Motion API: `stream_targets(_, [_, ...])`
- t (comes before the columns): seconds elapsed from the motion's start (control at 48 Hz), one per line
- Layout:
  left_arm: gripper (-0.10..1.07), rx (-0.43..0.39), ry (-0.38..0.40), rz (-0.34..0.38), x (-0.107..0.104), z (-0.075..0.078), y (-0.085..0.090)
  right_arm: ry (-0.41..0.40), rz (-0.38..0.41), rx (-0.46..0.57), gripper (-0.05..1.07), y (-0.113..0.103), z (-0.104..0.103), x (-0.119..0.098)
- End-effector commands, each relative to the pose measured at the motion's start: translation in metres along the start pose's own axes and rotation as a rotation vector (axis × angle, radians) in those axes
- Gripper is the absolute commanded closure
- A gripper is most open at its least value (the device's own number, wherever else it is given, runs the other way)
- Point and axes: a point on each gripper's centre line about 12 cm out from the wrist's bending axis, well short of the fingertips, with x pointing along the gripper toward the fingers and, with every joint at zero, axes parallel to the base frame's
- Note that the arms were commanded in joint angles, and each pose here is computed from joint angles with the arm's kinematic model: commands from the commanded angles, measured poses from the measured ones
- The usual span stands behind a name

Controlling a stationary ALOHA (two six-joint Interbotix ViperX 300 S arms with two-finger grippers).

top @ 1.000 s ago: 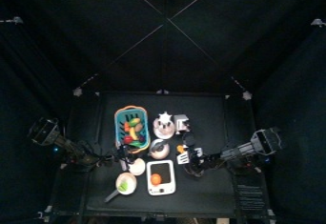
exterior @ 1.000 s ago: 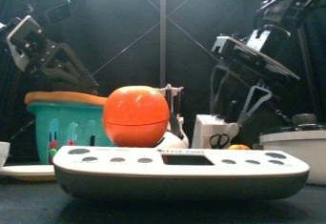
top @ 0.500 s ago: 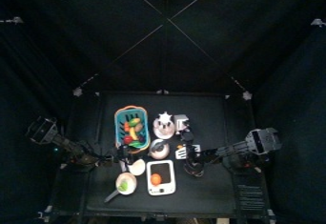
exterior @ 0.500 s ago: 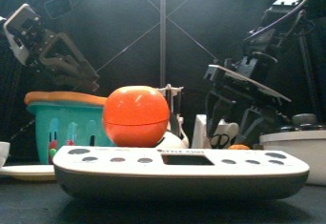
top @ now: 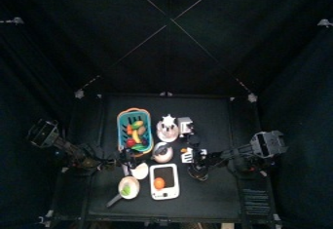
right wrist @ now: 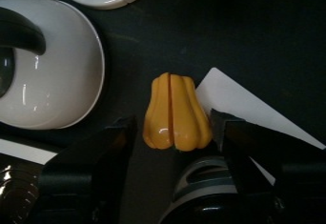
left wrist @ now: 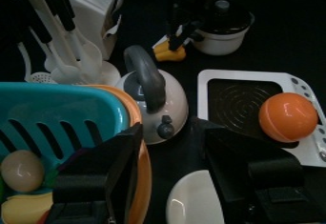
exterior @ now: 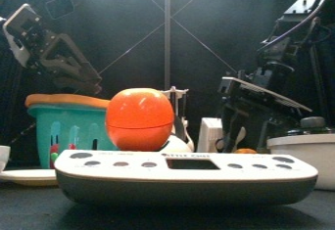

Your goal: Grab squash and place into pan

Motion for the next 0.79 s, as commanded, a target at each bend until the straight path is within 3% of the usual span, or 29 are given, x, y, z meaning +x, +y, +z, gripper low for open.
stream_targets(0.0, [0.14,-0.007,-0.013,-0.001,0.001,0.005,-0.002,0.004,0.019,0.010,0.09,0.006,0.003,0.001])
stream_targets(0.312, [0.14,-0.005,-0.008,0.001,0.001,0.003,-0.001,-0.008,0.007,0.001,0.13,0.003,0.008,0.007])
stream_targets(0.646, [0.14,-0.004,-0.006,0.001,0.001,0.002,-0.001,-0.019,0.042,0.003,0.42,0.009,0.012,-0.001])
stream_targets(0.771, [0.14,-0.005,-0.007,0.001,0.000,0.002,-0.001,-0.036,0.076,-0.003,0.43,0.013,0.017,-0.009])
